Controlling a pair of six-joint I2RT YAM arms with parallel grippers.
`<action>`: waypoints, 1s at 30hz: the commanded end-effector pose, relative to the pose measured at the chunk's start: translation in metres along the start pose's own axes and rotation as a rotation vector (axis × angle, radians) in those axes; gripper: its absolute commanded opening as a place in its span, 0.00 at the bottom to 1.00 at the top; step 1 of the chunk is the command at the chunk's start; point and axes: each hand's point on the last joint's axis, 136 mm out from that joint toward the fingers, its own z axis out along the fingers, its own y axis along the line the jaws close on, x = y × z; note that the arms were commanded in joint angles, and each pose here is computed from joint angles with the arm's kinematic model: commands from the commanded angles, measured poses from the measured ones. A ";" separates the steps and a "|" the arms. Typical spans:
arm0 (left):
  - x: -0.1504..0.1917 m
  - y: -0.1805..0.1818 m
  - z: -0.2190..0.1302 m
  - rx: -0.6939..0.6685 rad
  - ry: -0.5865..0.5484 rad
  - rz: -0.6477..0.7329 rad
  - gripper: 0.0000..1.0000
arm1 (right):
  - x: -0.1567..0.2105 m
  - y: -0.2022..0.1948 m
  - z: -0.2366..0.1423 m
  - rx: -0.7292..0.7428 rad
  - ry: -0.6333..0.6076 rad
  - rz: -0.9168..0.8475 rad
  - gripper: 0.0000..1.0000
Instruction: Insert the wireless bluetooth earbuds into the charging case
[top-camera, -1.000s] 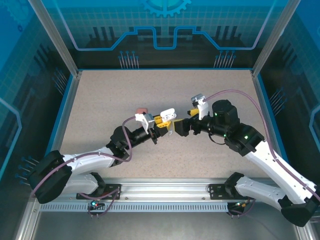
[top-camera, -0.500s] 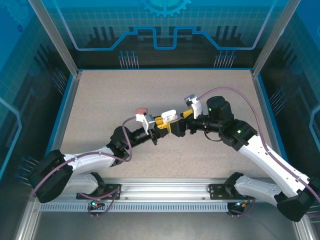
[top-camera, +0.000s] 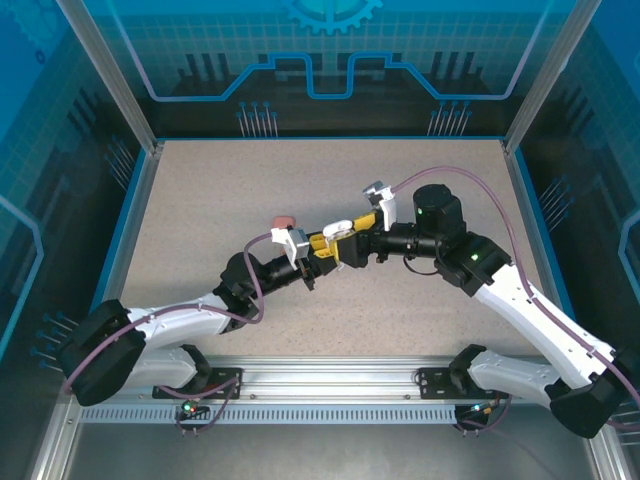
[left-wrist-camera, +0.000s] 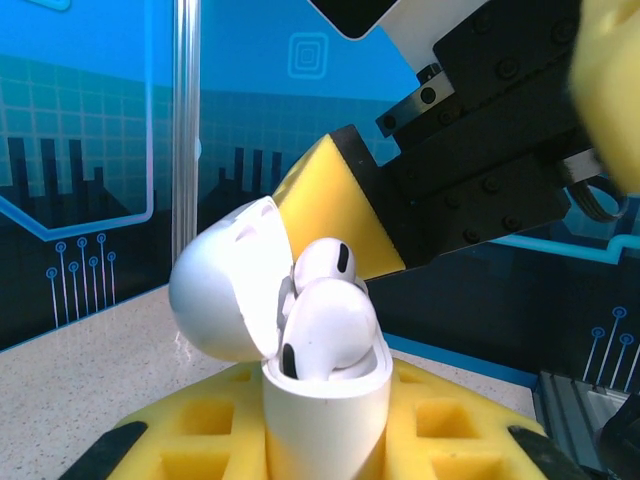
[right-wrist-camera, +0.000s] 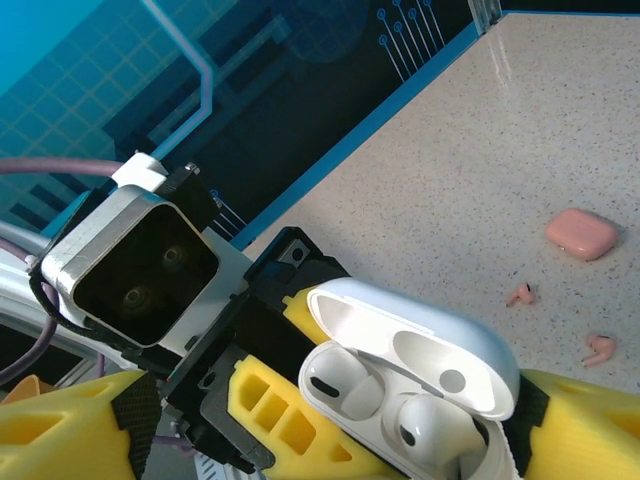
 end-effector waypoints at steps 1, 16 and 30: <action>-0.008 -0.005 0.004 0.023 -0.025 0.008 0.02 | -0.018 0.019 -0.011 -0.059 -0.052 -0.048 0.86; -0.008 -0.005 0.004 0.026 -0.022 0.008 0.02 | -0.012 0.013 -0.018 -0.011 -0.050 -0.075 0.85; -0.011 -0.015 -0.005 0.066 -0.014 0.023 0.02 | -0.003 -0.019 -0.050 0.212 -0.027 -0.256 0.91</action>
